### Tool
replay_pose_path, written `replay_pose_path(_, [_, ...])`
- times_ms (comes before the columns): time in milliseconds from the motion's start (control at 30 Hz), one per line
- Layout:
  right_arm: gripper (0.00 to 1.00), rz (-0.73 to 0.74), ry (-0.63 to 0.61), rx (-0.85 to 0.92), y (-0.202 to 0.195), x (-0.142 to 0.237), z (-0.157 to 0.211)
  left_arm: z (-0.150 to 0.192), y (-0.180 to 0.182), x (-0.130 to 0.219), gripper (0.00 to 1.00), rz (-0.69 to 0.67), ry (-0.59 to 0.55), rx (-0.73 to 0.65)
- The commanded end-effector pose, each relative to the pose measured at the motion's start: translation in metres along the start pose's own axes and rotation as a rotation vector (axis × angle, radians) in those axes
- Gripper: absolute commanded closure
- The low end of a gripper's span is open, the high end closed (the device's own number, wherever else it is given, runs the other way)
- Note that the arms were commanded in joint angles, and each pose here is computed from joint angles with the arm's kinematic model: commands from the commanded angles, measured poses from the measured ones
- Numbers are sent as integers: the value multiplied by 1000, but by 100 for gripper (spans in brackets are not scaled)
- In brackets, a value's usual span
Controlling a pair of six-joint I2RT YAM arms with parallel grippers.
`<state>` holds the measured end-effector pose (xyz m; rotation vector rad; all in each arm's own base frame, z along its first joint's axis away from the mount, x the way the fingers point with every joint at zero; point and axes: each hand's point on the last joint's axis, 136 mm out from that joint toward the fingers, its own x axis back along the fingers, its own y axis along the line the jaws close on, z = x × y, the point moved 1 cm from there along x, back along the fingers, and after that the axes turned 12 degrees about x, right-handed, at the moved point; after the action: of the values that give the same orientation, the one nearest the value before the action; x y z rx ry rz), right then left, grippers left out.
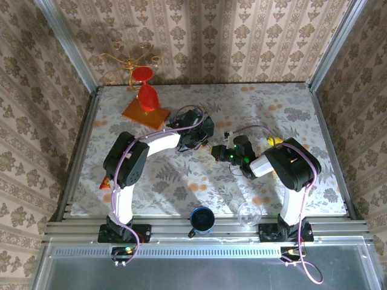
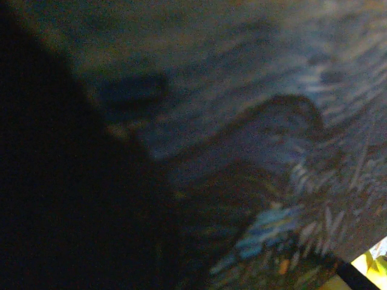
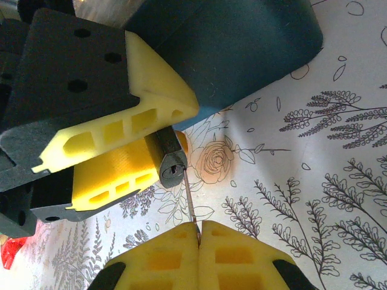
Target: Unlock the padlock with the key
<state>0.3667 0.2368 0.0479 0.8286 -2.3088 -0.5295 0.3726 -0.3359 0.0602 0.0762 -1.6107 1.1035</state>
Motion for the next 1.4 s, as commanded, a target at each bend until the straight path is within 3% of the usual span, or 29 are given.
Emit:
replay_pose_path(0, [100,-32,-23,24,9,-1,-9,1,-8,7,89,31,24,27])
replay_pose_path(667, [100,-36,43,-22,8,-13,-7,5,-6,4,90,27,42,49])
replay_pose_path(800, [100,-72,83,-58,8,-8,-4,3,-11,10,98,33,29,98])
replay_pose_path(1367, [100,-214,128,-71,2,12,-7,-4,0,27,98,-15,-27,150])
